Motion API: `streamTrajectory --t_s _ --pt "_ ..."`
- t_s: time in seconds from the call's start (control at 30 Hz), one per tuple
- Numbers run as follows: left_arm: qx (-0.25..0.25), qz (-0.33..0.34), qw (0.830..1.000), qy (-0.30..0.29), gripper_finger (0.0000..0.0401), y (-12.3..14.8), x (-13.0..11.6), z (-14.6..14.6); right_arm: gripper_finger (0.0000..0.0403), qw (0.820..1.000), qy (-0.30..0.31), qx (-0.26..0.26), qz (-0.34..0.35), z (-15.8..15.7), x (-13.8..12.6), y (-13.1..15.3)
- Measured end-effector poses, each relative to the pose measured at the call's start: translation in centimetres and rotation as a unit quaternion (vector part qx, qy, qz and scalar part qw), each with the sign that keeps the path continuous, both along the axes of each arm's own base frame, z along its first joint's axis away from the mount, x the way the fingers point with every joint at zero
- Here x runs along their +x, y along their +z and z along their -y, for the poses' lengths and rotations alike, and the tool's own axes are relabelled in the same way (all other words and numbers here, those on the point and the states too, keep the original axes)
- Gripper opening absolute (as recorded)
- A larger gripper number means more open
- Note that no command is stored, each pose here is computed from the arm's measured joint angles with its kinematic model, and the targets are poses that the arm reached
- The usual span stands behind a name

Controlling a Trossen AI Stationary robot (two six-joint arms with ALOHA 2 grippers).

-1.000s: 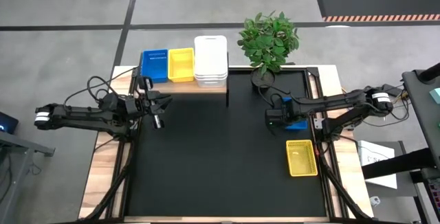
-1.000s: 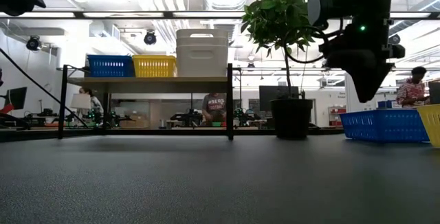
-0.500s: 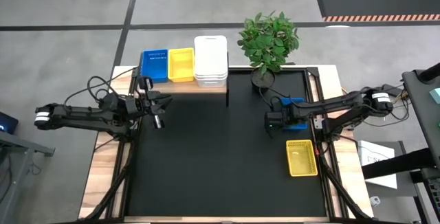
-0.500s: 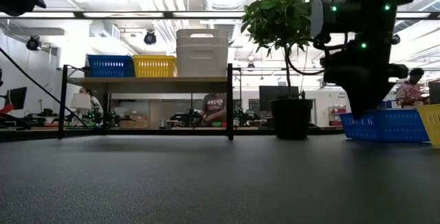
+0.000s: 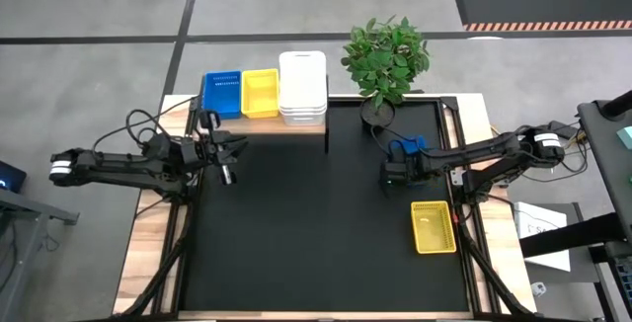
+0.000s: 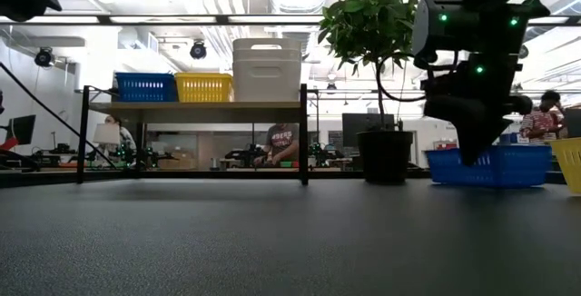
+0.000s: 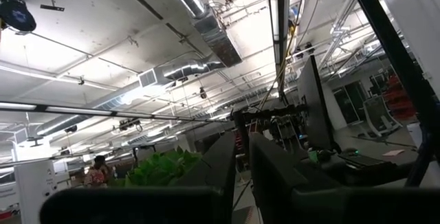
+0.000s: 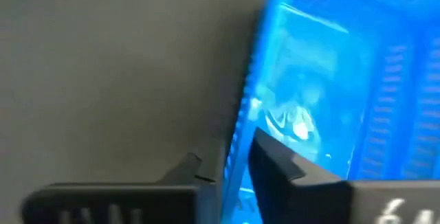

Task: Stack baskets on shelf by color
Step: Stack the blue bin into the blue bin on the shelf

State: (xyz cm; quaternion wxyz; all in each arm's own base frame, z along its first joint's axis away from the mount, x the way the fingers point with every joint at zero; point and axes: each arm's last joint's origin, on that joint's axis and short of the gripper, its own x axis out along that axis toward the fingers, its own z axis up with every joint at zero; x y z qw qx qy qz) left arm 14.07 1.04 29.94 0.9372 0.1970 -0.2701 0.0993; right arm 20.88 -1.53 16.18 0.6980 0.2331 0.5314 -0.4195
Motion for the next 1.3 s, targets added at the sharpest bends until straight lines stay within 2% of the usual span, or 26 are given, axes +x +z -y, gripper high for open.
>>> streamTrajectory --t_s 0.1,0.3,0.4,0.47,0.57,0.67,0.73,0.8,0.87,0.93,0.97,1.03,1.17,1.3 --pt "-0.001 -0.002 1.0 0.0 0.0028 0.0 0.0 0.0 0.0018 1.0 0.022 -0.002 0.003 0.0 0.2 0.0" --pt "-0.025 -0.021 0.999 -0.014 0.0028 -0.7 0.8 -0.1 0.001 0.996 0.084 0.0 0.011 -0.1 0.8 0.1" --pt "-0.027 -0.036 0.999 -0.014 0.0028 -1.1 1.4 -0.1 0.0009 0.988 0.15 0.008 0.015 -0.4 1.2 0.1" --pt "-0.037 -0.047 0.998 -0.02 0.0028 -1.4 1.8 -0.1 0.0009 0.975 0.222 0.011 0.016 -0.8 1.5 0.2" --pt "-0.048 -0.064 0.996 -0.039 0.0028 -1.9 2.5 -0.1 0.0009 0.935 0.353 0.004 0.016 -1.9 2.1 0.3" --pt "-0.039 -0.091 0.992 -0.081 0.0028 -2.6 3.2 0.1 0.0009 0.879 0.476 -0.026 0.028 -3.0 2.8 0.6" --pt "-0.035 -0.11 0.987 -0.115 0.0028 -3.2 3.8 0.3 0.0009 0.822 0.567 -0.045 0.028 -3.6 3.1 0.7" --pt "-0.038 -0.128 0.98 -0.146 0.0028 -3.7 4.2 0.4 0.0009 0.757 0.649 -0.069 0.026 -4.2 3.4 0.9" --pt "-0.041 -0.147 0.972 -0.177 0.0028 -4.2 4.7 0.5 0.0009 0.696 0.711 -0.097 0.022 -4.6 3.6 1.0" --pt "-0.034 -0.168 0.963 -0.209 0.0029 -4.8 5.2 0.7 0.0009 0.658 0.743 -0.121 0.022 -4.7 3.9 1.2" --pt "-0.03 -0.178 0.958 -0.223 0.003 -5.1 5.4 0.9 0.0009 0.645 0.753 -0.126 0.029 -4.7 4.0 1.2" --pt "-0.031 -0.198 0.951 -0.236 0.0037 -5.8 6.0 1.1 0.0009 0.631 0.763 -0.126 0.052 -4.6 4.3 1.4" --pt "-0.038 -0.238 0.937 -0.252 0.0075 -7.0 7.7 1.8 0.0009 0.619 0.77 -0.115 0.104 -4.4 4.8 1.8" --pt "-0.053 -0.29 0.922 -0.25 0.0131 -7.8 9.9 2.3 0.0009 0.602 0.781 -0.122 0.116 -4.5 4.9 1.9"
